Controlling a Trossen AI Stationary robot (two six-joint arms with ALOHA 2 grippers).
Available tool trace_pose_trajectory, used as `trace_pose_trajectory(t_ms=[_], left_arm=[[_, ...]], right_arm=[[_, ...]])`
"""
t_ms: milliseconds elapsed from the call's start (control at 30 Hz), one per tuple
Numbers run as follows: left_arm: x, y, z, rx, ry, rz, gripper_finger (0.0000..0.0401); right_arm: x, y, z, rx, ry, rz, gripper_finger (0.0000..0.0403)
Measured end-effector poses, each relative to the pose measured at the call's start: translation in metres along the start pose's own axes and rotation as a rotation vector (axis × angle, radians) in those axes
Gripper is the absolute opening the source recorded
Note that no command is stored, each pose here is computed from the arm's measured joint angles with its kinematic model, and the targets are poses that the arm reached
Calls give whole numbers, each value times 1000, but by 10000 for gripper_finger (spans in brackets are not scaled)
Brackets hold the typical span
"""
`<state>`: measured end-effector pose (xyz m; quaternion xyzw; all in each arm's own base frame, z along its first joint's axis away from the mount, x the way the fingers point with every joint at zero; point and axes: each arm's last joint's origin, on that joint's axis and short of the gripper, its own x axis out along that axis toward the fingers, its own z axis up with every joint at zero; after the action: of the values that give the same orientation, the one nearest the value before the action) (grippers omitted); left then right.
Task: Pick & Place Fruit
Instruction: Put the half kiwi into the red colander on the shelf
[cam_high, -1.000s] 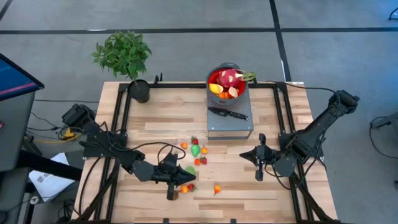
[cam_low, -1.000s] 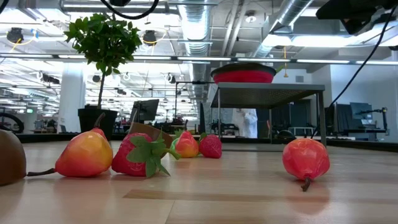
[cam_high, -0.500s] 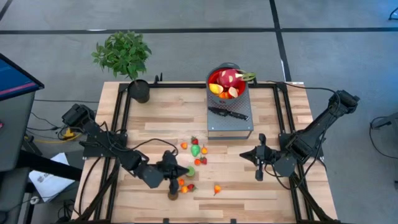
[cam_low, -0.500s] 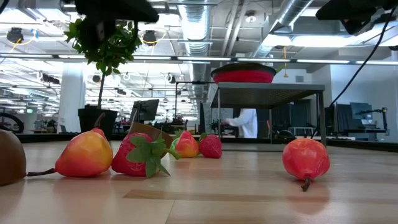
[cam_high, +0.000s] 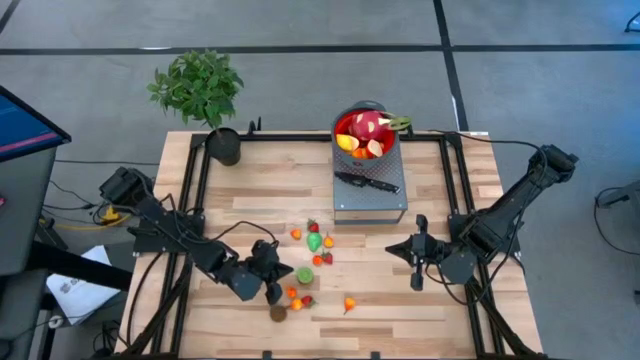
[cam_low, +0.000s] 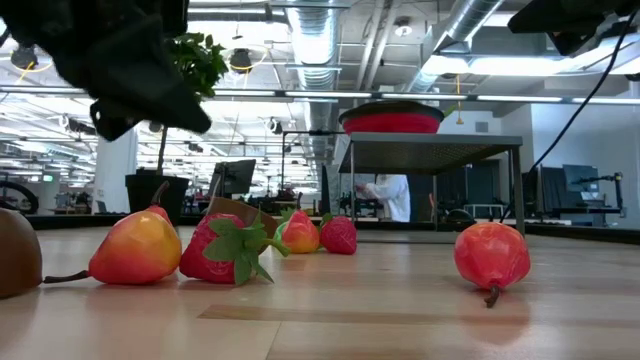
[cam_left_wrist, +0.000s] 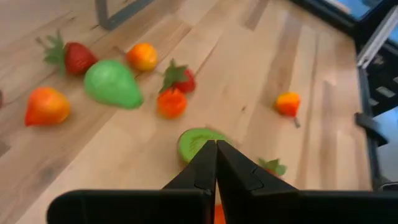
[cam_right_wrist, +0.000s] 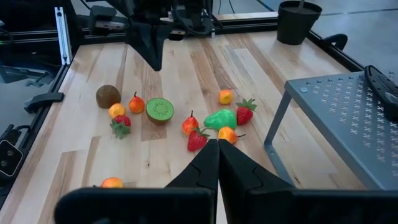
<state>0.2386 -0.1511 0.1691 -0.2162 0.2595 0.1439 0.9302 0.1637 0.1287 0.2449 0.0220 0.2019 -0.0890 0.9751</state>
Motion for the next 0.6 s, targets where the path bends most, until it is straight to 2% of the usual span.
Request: trace_pose_trajectory(t_ms=[600], left_arm=[[13, 16, 11, -34, -20, 67, 8]], right_arm=[[0, 0, 0, -2, -2, -4, 0]])
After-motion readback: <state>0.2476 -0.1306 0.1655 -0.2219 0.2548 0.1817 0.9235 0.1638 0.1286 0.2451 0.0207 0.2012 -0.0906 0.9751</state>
